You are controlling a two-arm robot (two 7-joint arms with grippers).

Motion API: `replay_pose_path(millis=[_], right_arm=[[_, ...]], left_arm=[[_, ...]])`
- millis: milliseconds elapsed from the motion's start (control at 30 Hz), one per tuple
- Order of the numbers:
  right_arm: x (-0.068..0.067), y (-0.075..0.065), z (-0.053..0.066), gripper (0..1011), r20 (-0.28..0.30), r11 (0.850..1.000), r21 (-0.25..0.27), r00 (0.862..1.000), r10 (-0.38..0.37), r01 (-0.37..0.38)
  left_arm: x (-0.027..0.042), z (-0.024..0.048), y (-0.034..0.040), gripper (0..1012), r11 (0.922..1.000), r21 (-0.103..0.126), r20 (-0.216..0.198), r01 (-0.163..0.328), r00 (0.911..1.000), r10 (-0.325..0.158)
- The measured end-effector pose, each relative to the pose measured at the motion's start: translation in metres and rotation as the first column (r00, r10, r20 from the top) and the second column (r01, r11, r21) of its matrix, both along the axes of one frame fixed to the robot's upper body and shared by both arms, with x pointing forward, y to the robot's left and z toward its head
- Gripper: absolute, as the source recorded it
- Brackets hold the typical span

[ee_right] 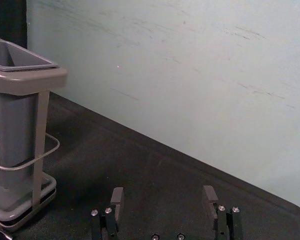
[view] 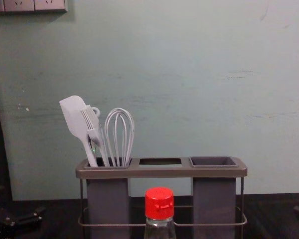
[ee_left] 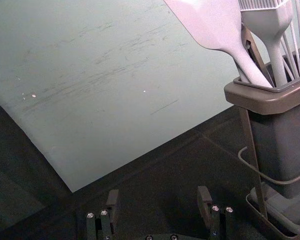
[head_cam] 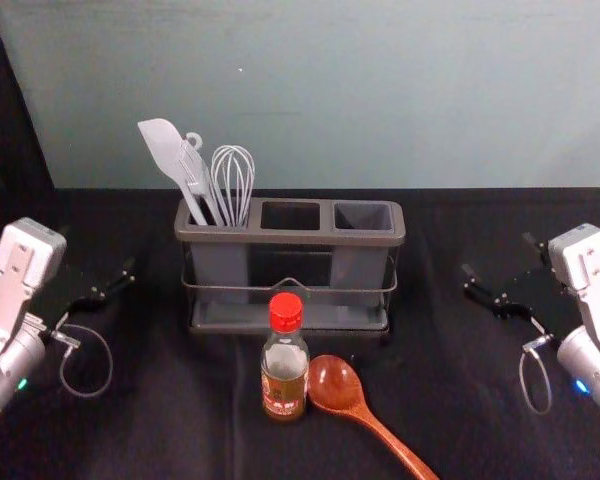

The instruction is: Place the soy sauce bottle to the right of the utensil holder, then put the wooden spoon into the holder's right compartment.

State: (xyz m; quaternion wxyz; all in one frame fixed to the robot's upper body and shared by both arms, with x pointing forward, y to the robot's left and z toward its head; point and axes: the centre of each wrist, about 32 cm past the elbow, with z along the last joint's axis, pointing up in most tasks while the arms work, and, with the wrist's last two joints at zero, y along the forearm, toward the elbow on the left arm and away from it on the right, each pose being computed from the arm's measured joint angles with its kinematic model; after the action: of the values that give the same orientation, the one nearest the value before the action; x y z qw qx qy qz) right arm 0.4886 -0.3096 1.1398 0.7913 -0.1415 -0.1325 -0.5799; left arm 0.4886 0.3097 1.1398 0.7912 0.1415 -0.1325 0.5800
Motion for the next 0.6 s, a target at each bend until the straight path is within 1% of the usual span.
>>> replay_pose_path(millis=[600], right_arm=[[0.0000, 0.0000, 0.0000, 1003, 0.000, 1.000, 0.000, 1.000, 0.000, 0.000]], left_arm=[[0.0000, 0.0000, 0.0000, 1012, 1.0000, 0.000, 0.000, 0.000, 1.0000, 0.000]])
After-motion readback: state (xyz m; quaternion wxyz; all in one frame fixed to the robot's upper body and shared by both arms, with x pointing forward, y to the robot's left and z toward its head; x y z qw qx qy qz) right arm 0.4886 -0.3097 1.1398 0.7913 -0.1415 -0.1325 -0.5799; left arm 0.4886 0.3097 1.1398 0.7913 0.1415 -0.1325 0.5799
